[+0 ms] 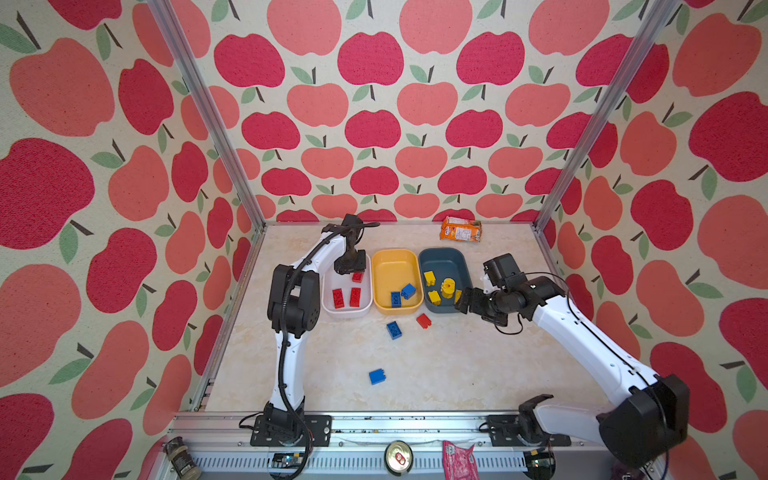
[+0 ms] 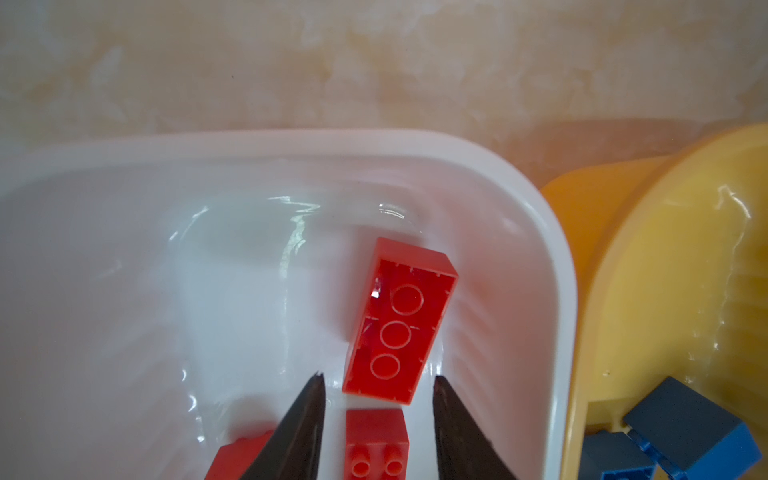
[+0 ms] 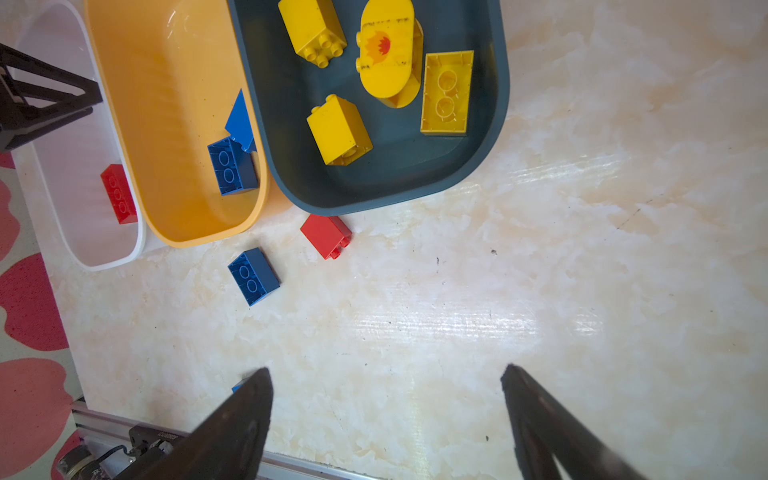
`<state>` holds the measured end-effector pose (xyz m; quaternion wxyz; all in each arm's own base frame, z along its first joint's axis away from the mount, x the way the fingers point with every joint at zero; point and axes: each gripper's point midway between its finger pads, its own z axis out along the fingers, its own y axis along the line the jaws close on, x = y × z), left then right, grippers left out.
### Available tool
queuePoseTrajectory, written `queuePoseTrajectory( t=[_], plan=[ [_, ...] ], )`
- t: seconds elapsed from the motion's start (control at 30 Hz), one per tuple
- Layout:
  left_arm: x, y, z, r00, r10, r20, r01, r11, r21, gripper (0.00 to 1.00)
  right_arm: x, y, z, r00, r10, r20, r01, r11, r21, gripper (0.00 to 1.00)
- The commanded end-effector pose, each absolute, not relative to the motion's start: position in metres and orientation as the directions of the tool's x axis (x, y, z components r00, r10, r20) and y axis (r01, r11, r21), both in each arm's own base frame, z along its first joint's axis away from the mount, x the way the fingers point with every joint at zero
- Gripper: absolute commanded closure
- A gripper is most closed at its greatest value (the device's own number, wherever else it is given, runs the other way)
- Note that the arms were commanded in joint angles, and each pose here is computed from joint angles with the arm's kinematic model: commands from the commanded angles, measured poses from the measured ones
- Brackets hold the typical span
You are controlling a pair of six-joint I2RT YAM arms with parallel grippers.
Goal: Sort the legos into containers by color
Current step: 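Carry the red brick over the white tray and open the left gripper, then lower the left gripper onto the blue brick beside the yellow tray and grasp it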
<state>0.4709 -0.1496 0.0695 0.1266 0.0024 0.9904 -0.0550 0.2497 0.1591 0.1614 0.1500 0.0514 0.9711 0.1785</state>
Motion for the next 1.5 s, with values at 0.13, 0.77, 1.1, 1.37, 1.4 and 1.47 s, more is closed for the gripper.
queuePoseTrajectory(
  t=[0.13,0.77,1.1,1.37,1.4,1.47],
  plan=[
    [0.458,-0.149,0.092,-0.963,-0.021,-0.270,0.018,0.990,-0.138,0.46,0.243,0.160,0.156,-0.956,0.130,-0.262,0.035,0.940,0.340,0.11],
    [0.380,-0.177,0.136,-0.946,-0.136,-0.294,-0.060,0.965,-0.255,0.24,0.239,0.174,0.154,-0.962,0.072,-0.263,-0.023,0.940,0.342,0.11],
    [0.328,-0.211,0.140,-0.951,-0.136,-0.277,-0.064,0.965,-0.255,0.20,0.244,0.180,0.152,-0.966,0.032,-0.256,-0.060,0.937,0.344,0.10],
    [0.292,-0.242,0.121,-0.968,-0.120,-0.219,-0.063,0.965,-0.253,0.19,0.246,0.177,0.151,-0.969,0.023,-0.246,-0.068,0.933,0.355,0.10],
    [0.289,-0.246,0.118,-0.971,-0.114,-0.211,-0.060,0.967,-0.248,0.18,0.246,0.175,0.151,-0.969,0.025,-0.244,-0.066,0.932,0.355,0.10],
    [0.283,-0.254,0.112,-0.975,-0.104,-0.197,-0.054,0.969,-0.242,0.17,0.246,0.172,0.151,-0.970,0.026,-0.243,-0.064,0.932,0.357,0.10]
  ],
)
